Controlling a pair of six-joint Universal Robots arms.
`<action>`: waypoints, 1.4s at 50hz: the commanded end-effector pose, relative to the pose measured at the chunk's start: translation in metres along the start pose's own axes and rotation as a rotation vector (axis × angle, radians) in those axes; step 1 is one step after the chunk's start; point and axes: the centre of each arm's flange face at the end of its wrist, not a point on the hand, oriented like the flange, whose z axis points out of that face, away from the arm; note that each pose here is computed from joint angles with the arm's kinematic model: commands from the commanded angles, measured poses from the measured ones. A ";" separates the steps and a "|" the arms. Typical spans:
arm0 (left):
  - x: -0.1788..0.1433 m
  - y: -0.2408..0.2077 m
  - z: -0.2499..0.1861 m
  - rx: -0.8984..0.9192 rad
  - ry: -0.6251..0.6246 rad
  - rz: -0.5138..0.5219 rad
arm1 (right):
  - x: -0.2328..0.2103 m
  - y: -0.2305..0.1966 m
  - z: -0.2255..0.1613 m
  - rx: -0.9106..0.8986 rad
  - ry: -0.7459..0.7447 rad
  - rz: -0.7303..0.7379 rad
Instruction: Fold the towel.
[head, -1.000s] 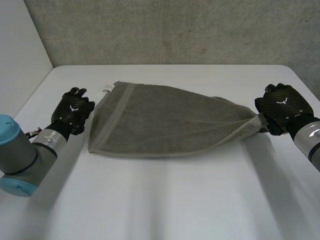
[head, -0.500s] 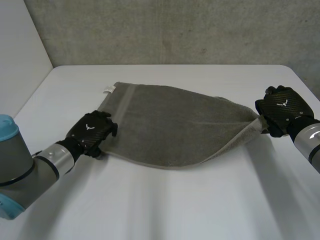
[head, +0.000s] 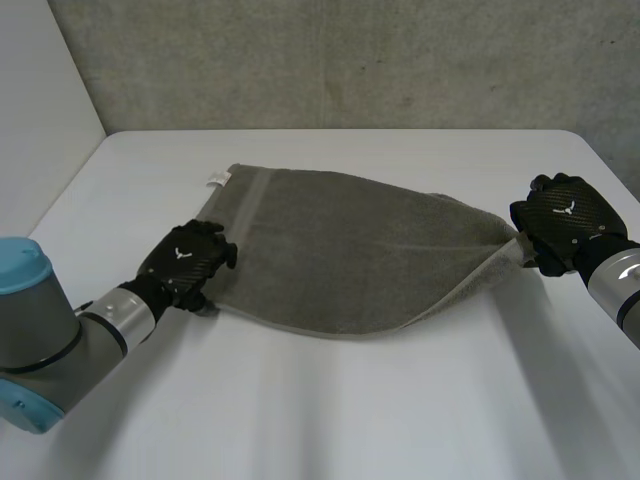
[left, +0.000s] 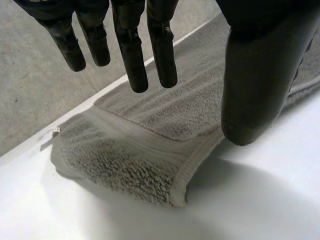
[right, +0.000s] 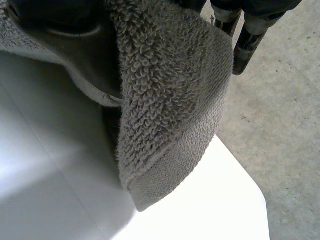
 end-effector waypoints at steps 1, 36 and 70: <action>0.000 0.005 0.002 -0.020 -0.016 -0.001 | 0.000 0.000 0.000 -0.001 0.001 0.000; -0.014 0.012 0.016 -0.040 -0.059 0.062 | 0.008 -0.001 0.002 0.004 0.021 -0.002; -0.061 -0.109 -0.070 0.132 -0.226 0.062 | -0.016 -0.008 -0.036 -0.130 -0.215 -0.054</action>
